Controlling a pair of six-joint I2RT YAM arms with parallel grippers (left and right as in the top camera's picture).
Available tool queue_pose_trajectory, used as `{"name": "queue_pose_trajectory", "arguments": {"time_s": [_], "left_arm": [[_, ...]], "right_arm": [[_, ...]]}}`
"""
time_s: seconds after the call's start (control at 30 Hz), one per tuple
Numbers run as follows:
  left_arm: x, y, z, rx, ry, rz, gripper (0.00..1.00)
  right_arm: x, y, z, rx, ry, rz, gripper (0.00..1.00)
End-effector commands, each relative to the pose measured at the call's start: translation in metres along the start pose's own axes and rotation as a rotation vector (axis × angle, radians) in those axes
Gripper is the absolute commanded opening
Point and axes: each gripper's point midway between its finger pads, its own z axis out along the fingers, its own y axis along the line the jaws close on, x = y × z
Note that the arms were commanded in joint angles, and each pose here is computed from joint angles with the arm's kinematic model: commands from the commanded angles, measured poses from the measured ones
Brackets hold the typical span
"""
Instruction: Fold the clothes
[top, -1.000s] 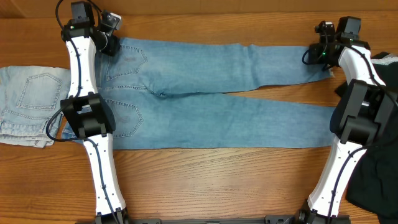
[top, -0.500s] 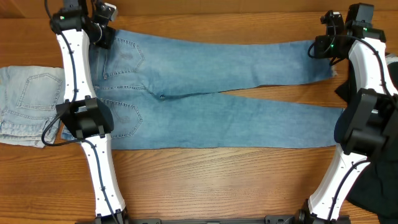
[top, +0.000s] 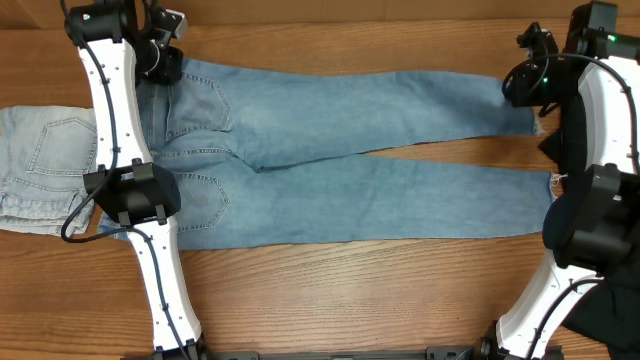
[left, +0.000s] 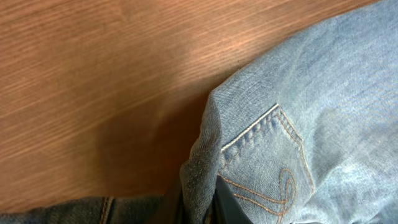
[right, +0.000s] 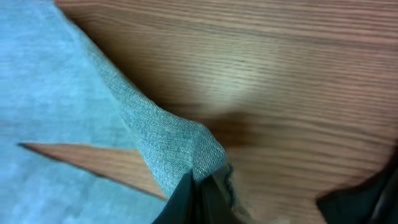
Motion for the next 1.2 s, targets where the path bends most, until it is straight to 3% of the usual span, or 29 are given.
{"name": "queue_pose_trajectory", "arguments": {"time_s": [0.0, 0.13, 0.53, 0.73, 0.87, 1.0, 1.17], "left_arm": [[-0.013, -0.008, -0.050, -0.015, -0.081, -0.009, 0.04], [-0.012, -0.028, -0.075, 0.053, -0.104, 0.004, 0.04], [-0.012, -0.053, -0.128, 0.041, -0.144, -0.007, 0.04], [-0.011, -0.066, -0.114, -0.106, -0.045, -0.072, 0.04], [-0.001, -0.096, -0.081, -0.060, 0.073, -0.031, 0.04], [0.007, -0.123, -0.064, 0.069, 0.120, -0.019, 0.04], [-0.004, -0.138, -0.113, 0.099, 0.004, -0.006, 0.04]], "right_arm": [[-0.011, 0.019, -0.044, -0.010, -0.083, -0.029, 0.04], [0.000, 0.027, -0.056, -0.024, -0.051, 0.063, 0.04], [0.050, 0.038, -0.059, -0.032, 0.158, 0.299, 0.04], [0.078, 0.051, -0.065, -0.051, 0.284, 0.400, 0.04], [0.093, 0.051, -0.071, -0.023, 0.349, 0.435, 0.04], [0.096, 0.048, -0.088, 0.047, 0.320, 0.464, 0.04], [0.113, 0.059, -0.104, 0.070, 0.234, 0.496, 0.04]]}}
